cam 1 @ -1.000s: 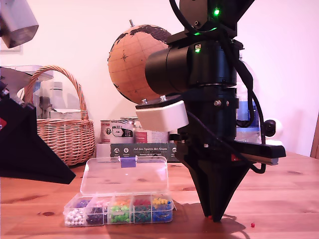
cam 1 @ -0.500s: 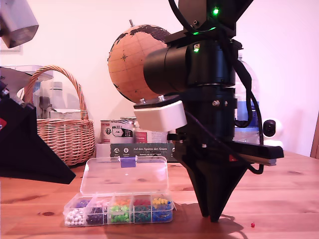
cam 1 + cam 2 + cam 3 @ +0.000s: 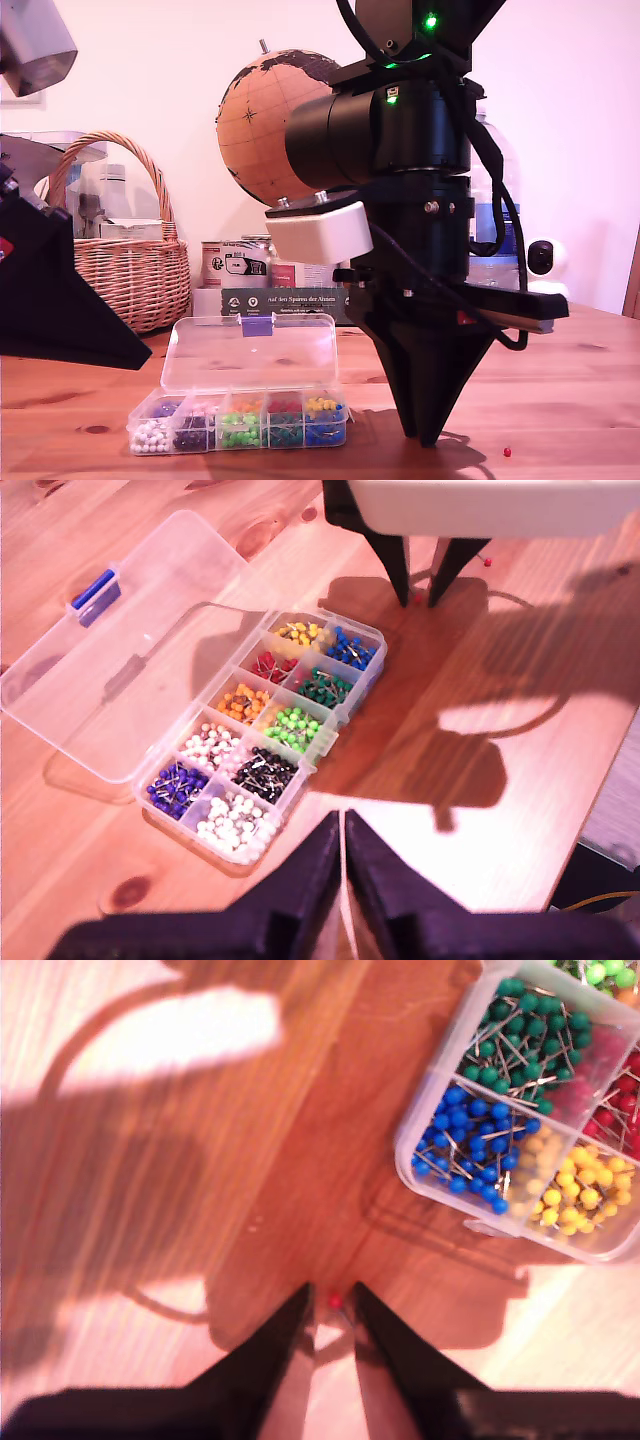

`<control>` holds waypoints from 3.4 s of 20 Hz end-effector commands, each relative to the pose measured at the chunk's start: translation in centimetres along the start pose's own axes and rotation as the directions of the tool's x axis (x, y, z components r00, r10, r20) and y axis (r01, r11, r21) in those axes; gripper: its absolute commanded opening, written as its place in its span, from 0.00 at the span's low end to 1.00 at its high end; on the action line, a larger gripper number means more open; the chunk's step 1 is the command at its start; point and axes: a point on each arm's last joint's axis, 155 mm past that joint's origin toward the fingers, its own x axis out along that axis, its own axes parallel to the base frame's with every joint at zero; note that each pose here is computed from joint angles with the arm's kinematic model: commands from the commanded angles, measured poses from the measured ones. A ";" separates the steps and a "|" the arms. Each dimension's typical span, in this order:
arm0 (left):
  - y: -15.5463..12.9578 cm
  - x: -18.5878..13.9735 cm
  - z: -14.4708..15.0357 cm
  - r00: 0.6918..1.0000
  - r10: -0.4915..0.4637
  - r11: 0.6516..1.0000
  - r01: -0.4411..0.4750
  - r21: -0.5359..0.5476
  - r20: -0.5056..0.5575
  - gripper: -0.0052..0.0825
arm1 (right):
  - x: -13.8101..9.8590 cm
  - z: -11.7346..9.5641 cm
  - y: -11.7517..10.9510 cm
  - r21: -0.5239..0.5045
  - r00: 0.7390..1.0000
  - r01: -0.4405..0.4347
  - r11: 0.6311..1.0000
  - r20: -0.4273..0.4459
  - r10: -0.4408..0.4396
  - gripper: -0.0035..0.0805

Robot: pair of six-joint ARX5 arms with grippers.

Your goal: Sort the loose pins on the table into their correct compartments

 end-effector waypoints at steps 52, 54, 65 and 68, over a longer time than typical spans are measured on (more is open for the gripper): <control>0.0 0.2 -1.1 1.000 0.002 1.000 -0.002 -0.005 -0.023 0.03 | 1.1 -1.4 0.7 0.021 0.999 -0.041 0.999 -0.033 0.042 0.17; 0.0 0.2 -1.1 1.000 0.002 1.000 -0.002 -0.005 -0.022 0.03 | 1.1 -1.4 0.7 0.022 0.999 -0.042 0.999 -0.033 0.043 0.17; 0.0 0.2 -1.1 1.000 0.002 1.000 -0.002 -0.005 -0.022 0.03 | 1.1 -0.9 1.0 0.022 0.998 -0.057 0.998 -0.013 0.058 0.17; 0.0 0.2 -1.1 1.000 0.002 1.000 -0.002 -0.005 -0.022 0.03 | 1.1 -0.9 1.1 0.021 0.998 -0.061 0.998 -0.011 0.061 0.17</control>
